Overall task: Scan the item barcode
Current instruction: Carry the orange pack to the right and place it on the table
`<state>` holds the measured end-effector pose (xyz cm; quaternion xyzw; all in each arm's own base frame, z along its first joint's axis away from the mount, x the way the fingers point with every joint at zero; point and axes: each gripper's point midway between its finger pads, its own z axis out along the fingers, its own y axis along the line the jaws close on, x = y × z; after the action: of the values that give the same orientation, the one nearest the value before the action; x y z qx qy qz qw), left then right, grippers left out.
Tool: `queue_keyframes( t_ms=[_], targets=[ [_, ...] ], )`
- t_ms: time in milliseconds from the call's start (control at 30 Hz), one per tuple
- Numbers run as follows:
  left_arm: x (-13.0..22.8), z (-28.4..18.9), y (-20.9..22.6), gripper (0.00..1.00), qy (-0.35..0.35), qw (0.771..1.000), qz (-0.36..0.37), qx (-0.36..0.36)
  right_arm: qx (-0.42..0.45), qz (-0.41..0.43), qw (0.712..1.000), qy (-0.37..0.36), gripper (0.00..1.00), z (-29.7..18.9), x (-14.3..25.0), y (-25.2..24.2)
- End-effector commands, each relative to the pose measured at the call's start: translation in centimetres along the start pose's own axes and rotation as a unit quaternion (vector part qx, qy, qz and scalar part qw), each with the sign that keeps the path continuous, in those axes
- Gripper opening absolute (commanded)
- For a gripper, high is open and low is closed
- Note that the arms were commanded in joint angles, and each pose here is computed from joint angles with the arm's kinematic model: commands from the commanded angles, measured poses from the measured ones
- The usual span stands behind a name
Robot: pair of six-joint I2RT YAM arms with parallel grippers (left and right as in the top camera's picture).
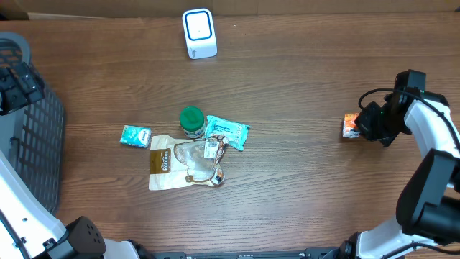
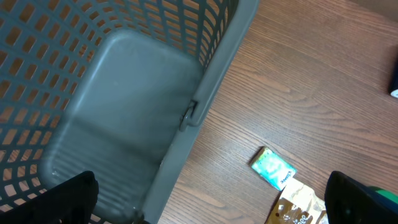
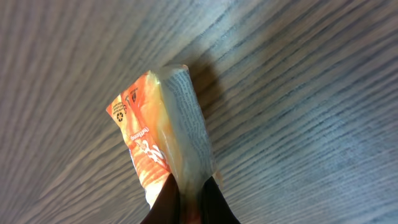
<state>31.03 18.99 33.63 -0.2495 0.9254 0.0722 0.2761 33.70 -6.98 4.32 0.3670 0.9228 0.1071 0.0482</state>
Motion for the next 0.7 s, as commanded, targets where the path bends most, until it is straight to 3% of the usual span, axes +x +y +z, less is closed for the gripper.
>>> queue_keyframes(
  t_ms=[0, 600, 667],
  targets=[
    [-0.3, -0.1, 0.1, 1.00, -0.004, 1.000, 0.005, -0.002, 0.003, -0.001, 1.000, 0.008, 0.04, 0.6, 0.2, -0.2],
    [-0.3, -0.1, 0.1, 1.00, -0.004, 1.000, 0.005, -0.002, -0.007, 0.051, 0.997, -0.053, 0.05, 0.0, -3.5, -1.5],
    [-0.3, -0.1, 0.1, 1.00, -0.004, 1.000, 0.005, -0.002, -0.005, 0.049, 0.997, -0.051, 0.21, 0.1, -3.4, -1.5]
  ],
)
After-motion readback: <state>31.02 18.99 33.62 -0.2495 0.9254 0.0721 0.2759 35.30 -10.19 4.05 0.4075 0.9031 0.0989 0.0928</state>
